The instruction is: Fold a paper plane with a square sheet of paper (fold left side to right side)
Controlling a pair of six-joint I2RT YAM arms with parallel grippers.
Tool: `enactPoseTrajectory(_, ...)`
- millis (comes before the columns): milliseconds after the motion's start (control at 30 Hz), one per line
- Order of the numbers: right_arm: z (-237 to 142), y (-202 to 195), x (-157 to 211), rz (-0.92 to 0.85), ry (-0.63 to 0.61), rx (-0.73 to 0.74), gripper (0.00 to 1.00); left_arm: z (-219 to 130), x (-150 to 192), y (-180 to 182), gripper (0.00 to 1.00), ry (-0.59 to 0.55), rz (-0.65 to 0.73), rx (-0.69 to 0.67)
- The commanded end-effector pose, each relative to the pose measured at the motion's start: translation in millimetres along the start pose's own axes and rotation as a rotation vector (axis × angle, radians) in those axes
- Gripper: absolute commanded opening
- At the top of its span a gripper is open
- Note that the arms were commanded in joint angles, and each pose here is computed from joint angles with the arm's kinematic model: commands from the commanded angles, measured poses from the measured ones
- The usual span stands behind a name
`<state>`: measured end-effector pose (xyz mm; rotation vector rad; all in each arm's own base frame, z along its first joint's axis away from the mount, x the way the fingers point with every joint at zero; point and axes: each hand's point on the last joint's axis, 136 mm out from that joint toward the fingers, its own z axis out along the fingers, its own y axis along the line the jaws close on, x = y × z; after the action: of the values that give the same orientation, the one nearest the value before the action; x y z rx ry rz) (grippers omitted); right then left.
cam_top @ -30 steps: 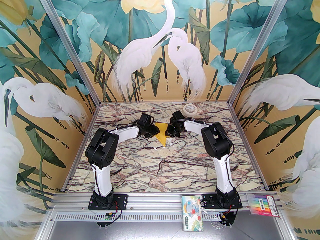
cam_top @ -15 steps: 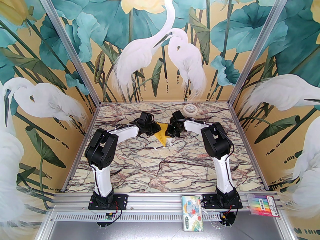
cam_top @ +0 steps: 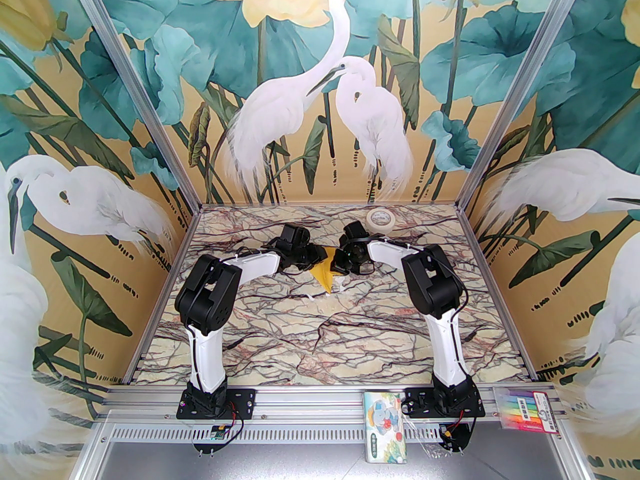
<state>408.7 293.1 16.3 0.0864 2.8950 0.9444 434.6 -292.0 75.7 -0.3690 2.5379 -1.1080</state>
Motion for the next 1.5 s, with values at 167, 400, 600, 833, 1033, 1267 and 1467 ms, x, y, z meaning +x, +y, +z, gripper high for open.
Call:
enactPoseTrajectory(167, 14.8, -18.7, 11.4, 0.012, 0.04, 0.064, 0.0, 11.8, -2.6, -10.4, 0.31, 0.012, -0.034, 0.07)
enactPoseTrajectory(400, 14.1, -18.8, 11.3, 0.012, 0.037, 0.065, 0.0, 17.5, 0.0, -7.1, 0.31, 0.02, -0.057, 0.087)
enactPoseTrajectory(600, 13.3, -18.7, 10.9, 0.011, 0.034, 0.062, 0.0, 21.1, 0.3, -7.8, 0.33, 0.021, -0.08, 0.113)
enactPoseTrajectory(833, 7.7, -15.9, 6.4, 0.013, 0.003, 0.037, 0.0, 22.5, -2.5, -7.1, 0.33, 0.01, -0.087, 0.107)
enactPoseTrajectory(1033, 5.8, -13.8, 3.9, 0.018, -0.007, 0.019, 0.0, 26.3, -3.7, -5.0, 0.32, 0.009, -0.092, 0.103)
enactPoseTrajectory(1267, -4.3, -7.7, -3.0, 0.012, -0.05, -0.016, 0.0, 27.4, -3.9, -1.3, 0.26, 0.004, -0.098, 0.091)
enactPoseTrajectory(1467, -2.3, -9.6, -1.5, 0.016, -0.039, -0.016, 0.0, 27.9, -4.2, 0.8, 0.06, -0.001, -0.102, 0.083)
